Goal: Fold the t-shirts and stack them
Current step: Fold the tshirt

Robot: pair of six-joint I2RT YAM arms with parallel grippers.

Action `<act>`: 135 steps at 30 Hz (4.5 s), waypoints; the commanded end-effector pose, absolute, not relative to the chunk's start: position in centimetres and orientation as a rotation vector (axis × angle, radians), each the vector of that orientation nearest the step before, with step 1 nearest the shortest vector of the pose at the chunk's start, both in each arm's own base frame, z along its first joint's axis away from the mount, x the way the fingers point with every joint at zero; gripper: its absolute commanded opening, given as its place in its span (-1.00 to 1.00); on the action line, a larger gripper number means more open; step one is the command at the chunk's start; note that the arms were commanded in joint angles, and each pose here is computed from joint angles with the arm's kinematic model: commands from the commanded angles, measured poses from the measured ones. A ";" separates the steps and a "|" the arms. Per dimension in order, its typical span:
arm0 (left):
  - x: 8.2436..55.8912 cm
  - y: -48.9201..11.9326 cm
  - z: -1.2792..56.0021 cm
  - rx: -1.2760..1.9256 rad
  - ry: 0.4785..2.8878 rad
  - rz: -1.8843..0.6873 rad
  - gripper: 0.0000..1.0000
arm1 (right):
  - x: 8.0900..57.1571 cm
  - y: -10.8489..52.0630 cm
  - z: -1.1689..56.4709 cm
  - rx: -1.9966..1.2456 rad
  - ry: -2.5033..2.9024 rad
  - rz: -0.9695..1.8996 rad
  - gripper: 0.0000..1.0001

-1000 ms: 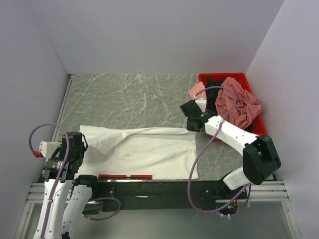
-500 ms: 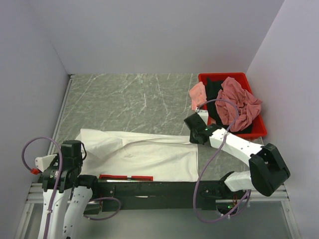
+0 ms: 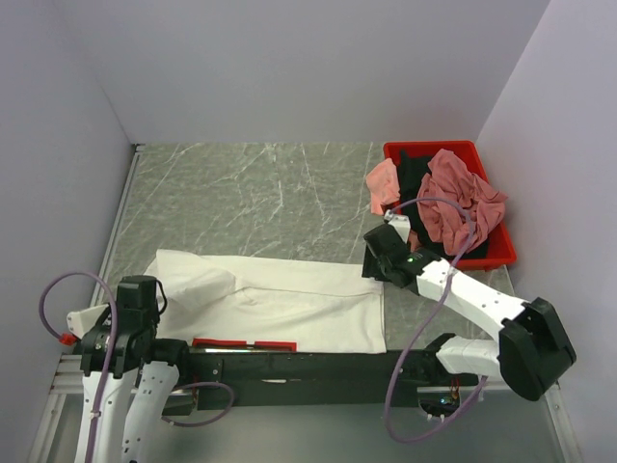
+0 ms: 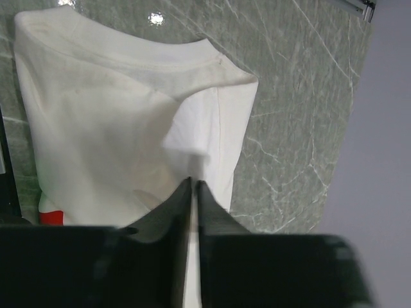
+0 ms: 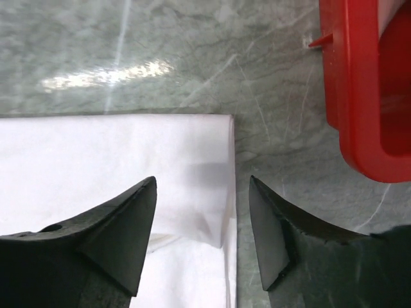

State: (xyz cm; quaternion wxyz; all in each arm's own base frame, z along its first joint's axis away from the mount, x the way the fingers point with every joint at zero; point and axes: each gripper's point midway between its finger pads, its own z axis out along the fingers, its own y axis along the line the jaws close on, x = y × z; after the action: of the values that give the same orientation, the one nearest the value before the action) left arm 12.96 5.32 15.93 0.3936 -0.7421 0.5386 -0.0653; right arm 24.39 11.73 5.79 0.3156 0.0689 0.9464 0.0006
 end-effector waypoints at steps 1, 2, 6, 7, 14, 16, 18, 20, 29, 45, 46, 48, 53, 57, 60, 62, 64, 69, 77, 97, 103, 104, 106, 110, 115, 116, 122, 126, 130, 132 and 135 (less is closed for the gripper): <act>12.3 5.4 16.6 -1.873 1.368 -0.166 -0.62 | 25.4 13.0 8.9 0.169 2.405 0.104 0.34; 12.3 5.4 16.6 -1.871 1.375 -0.166 -0.18 | 25.5 13.0 9.2 0.168 2.398 0.113 0.36; 12.2 5.5 17.9 -1.840 1.353 -0.195 0.94 | 25.9 13.3 10.5 0.169 2.365 0.137 0.40; 12.1 5.7 18.4 -1.831 1.330 -0.209 0.99 | 25.9 13.2 10.5 0.167 2.366 0.130 0.40; 14.2 5.6 20.7 -1.732 1.316 -0.271 0.99 | 25.6 15.1 10.9 0.100 2.392 0.240 0.42; 16.4 4.8 20.5 -1.648 1.430 -0.249 0.99 | 25.3 16.3 10.9 0.049 2.402 0.290 0.44; 19.3 3.5 21.4 -1.563 1.487 -0.309 0.99 | 24.9 17.9 10.7 -0.006 2.423 0.340 0.47; 21.3 3.0 20.2 -1.502 1.612 -0.239 0.99 | 24.8 19.1 10.0 -0.028 2.455 0.370 0.48; 28.5 0.5 12.6 -1.340 1.954 -0.154 0.99 | 25.5 20.6 5.5 -0.024 2.612 0.272 0.49; 30.8 1.8 2.4 -1.360 2.211 -0.118 0.99 | 32.7 19.5 0.5 0.027 2.746 0.210 0.48; 31.0 1.7 1.8 -1.349 2.233 -0.112 0.99 | 33.6 18.7 0.4 0.056 2.745 0.199 0.49; 31.8 1.7 1.9 -1.333 2.235 -0.119 0.99 | 35.7 18.8 0.4 0.054 2.735 0.195 0.48; 34.6 1.7 2.4 -1.284 2.207 -0.160 0.99 | 41.6 18.7 1.2 0.095 2.670 0.183 0.49; 38.5 3.1 5.4 -1.242 2.137 -0.119 0.99 | 45.1 20.0 3.3 0.054 2.604 0.215 0.49; 40.8 3.7 8.0 -1.213 2.105 -0.104 0.99 | 46.4 20.2 6.2 0.019 2.557 0.217 0.50; 41.4 3.4 9.8 -1.183 2.084 -0.147 0.99 | 46.3 20.0 8.8 -0.003 2.512 0.216 0.50; 41.1 2.7 11.9 -1.151 2.053 -0.203 0.99 | 45.9 19.7 10.4 -0.013 2.480 0.209 0.51; 35.6 0.4 13.1 -1.132 2.055 -0.252 0.99 | 41.9 19.0 14.2 -0.028 2.414 0.244 0.52; 24.7 -3.2 9.2 -1.157 2.147 -0.271 0.99 | 36.9 20.8 15.7 -0.092 2.383 0.375 0.54; 24.9 -3.4 6.6 -1.165 2.089 -0.312 0.55 | 33.5 20.4 14.6 -0.112 2.422 0.369 0.54; 25.0 -3.1 5.7 -1.178 2.130 -0.250 0.32 | 33.2 19.8 13.6 -0.106 2.452 0.323 0.53; 25.0 -2.7 5.7 -1.186 2.126 -0.225 0.33 | 33.2 19.7 13.5 -0.104 2.452 0.317 0.54; 25.0 -2.5 5.9 -1.187 2.118 -0.215 0.31 | 33.3 19.6 13.5 -0.102 2.452 0.311 0.54; 25.3 -1.7 6.3 -1.187 2.080 -0.171 0.29 | 33.3 19.6 13.3 -0.100 2.456 0.306 0.54; 26.4 -2.4 6.5 -1.129 2.111 -0.199 0.05 | 33.3 19.3 13.0 -0.097 2.460 0.289 0.54; 26.5 -2.5 6.4 -1.123 2.120 -0.196 0.01 | 33.3 19.3 13.2 -0.098 2.455 0.289 0.54; 27.1 -2.8 5.6 -1.103 2.155 -0.188 -0.23 | 33.3 18.9 13.0 -0.085 2.455 0.263 0.54; 27.1 -2.6 5.3 -1.105 2.165 -0.168 -0.49 | 33.3 18.7 13.1 -0.081 2.451 0.253 0.54; 27.0 -2.2 5.1 -1.107 2.173 -0.131 -0.54 | 33.3 18.5 13.1 -0.077 2.451 0.246 0.53; 26.8 -1.9 4.8 -1.105 2.184 -0.096 -0.47 | 33.2 18.5 13.1 -0.078 2.452 0.245 0.54; 26.9 -1.5 4.8 -1.112 2.184 -0.066 -0.38 | 33.3 18.5 13.1 -0.079 2.451 0.240 0.54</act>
State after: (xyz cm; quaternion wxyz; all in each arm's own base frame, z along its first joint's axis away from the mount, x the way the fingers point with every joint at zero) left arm 25.67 -2.07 3.48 0.3165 -0.4317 0.8439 -0.0358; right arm 33.26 18.79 12.12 0.3163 -0.0342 0.9431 0.0967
